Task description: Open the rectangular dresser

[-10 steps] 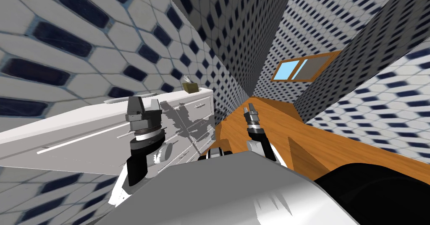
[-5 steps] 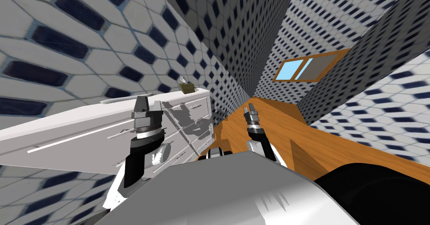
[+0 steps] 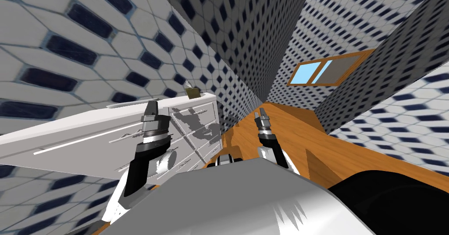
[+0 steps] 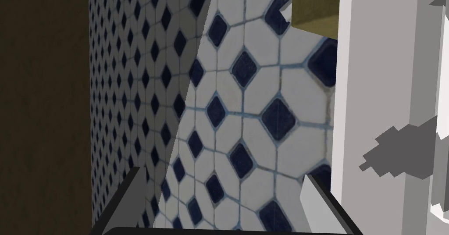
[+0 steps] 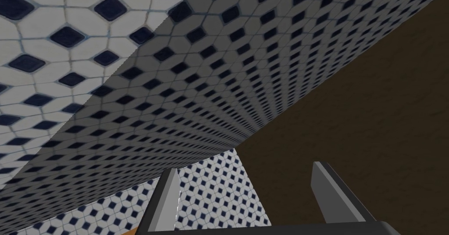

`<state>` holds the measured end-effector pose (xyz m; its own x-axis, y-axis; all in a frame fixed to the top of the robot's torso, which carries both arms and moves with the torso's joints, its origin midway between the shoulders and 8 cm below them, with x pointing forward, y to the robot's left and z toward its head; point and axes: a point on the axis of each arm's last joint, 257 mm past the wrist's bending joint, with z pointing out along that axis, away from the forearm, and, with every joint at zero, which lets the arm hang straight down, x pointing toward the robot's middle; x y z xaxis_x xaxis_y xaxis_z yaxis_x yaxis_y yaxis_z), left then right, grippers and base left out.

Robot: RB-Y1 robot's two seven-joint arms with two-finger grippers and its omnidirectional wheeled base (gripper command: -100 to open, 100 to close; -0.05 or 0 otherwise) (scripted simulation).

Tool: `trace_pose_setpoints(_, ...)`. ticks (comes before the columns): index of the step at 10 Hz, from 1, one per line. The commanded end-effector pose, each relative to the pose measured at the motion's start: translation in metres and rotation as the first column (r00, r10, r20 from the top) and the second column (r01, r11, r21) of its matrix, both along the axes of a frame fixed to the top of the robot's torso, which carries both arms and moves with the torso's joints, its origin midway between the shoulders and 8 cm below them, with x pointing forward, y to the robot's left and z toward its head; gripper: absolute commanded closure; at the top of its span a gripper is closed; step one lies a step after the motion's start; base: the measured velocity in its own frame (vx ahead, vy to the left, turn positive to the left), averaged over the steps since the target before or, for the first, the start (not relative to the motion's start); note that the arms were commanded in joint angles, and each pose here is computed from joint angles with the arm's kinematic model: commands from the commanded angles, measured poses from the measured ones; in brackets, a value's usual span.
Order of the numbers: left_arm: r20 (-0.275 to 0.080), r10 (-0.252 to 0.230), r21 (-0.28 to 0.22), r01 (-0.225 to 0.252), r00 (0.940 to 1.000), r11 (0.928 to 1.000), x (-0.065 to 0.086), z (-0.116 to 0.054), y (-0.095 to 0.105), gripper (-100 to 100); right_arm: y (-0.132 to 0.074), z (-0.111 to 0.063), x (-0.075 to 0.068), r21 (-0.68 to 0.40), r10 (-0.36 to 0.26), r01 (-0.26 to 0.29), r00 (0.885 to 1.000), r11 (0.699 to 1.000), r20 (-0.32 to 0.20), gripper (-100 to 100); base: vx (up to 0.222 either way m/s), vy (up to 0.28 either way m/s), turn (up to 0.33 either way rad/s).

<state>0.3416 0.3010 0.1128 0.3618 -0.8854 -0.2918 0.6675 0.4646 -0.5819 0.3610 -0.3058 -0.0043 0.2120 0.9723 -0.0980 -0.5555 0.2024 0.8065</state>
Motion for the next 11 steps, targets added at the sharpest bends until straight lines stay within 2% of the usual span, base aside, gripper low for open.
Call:
trace_pose_setpoints(1,-0.072,0.017,-0.021,-0.018,0.9973,0.9996,0.011,-0.014,0.008,-100,0.000,0.000,0.000,0.000,0.000,0.000,1.000,1.000,0.000,0,0.013,-0.091,0.043)
trace_pose_setpoints(4,-0.130,0.032,-0.039,-0.037,0.9910,0.9985,0.019,-0.024,0.016,-100,0.000,0.000,0.000,0.000,0.000,0.000,1.000,1.000,0.000,0,0.010,-0.084,0.038)
trace_pose_setpoints(7,-0.189,0.045,-0.058,-0.057,0.9809,0.9967,0.027,-0.036,0.024,-100,0.000,0.000,0.000,0.000,0.000,0.000,1.000,1.000,0.000,0,0.009,-0.073,0.034)
trace_pose_setpoints(9,-0.233,0.054,-0.070,-0.072,0.9711,0.9950,0.032,-0.046,0.030,-100,0.000,0.000,0.000,0.000,0.000,0.000,1.000,1.000,0.000,0,0.011,-0.083,0.038)
trace_pose_setpoints(11,-0.281,0.062,-0.081,-0.088,0.9578,0.9928,0.038,-0.056,0.037,-100,0.000,0.000,0.000,0.000,0.000,0.000,1.000,1.000,0.000,0,0.013,-0.085,0.035)
